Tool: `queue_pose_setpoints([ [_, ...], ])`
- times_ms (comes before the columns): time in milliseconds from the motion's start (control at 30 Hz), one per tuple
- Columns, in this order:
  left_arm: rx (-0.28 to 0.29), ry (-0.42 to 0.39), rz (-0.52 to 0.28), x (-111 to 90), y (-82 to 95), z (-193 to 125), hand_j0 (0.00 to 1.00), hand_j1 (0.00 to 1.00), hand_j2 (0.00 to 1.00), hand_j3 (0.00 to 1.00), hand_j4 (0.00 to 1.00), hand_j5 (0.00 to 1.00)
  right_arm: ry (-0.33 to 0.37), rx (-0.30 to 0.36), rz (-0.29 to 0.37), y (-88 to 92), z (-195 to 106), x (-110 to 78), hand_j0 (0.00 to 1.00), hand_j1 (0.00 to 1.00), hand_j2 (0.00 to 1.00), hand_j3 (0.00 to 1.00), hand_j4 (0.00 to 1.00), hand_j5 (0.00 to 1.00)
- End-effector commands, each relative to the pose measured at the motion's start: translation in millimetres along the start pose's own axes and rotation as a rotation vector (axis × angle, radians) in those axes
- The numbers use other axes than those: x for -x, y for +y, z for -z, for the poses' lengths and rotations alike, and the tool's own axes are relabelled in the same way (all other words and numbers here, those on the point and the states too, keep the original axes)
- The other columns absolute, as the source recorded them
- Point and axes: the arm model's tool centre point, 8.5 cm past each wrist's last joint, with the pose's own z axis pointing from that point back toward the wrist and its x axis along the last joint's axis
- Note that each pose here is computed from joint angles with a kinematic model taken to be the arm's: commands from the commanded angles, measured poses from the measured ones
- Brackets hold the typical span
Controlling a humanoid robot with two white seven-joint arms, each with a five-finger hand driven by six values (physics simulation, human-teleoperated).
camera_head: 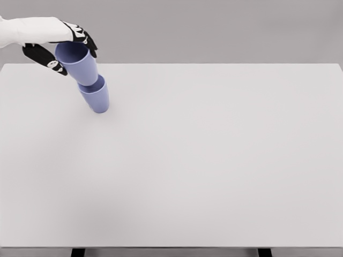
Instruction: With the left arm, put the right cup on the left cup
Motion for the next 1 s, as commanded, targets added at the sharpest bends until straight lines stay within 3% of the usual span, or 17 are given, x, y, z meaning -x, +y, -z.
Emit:
queue_pose_setpoints([
  [0, -0.004, 0.022, -0.023, 8, -1.5, -1, 0.61, 0.61, 0.61, 0.61, 0.61, 0.61, -0.001, 0.000, 0.000, 0.0, 0, -1.0, 1.00, 1.00, 1.00, 1.00, 1.00, 1.00],
  [600, 0.003, 0.064, -0.097, 31, -16.0, 22, 0.62, 0.62, 0.62, 0.62, 0.62, 0.62, 0.000, 0.000, 0.000, 0.0, 0, 0.0, 1.00, 1.00, 1.00, 1.00, 1.00, 1.00],
  [967, 0.007, 0.050, -0.102, 29, -19.8, 30, 0.62, 0.62, 0.62, 0.62, 0.62, 0.62, 0.000, 0.000, 0.000, 0.0, 0, 0.0, 1.00, 1.00, 1.00, 1.00, 1.00, 1.00],
])
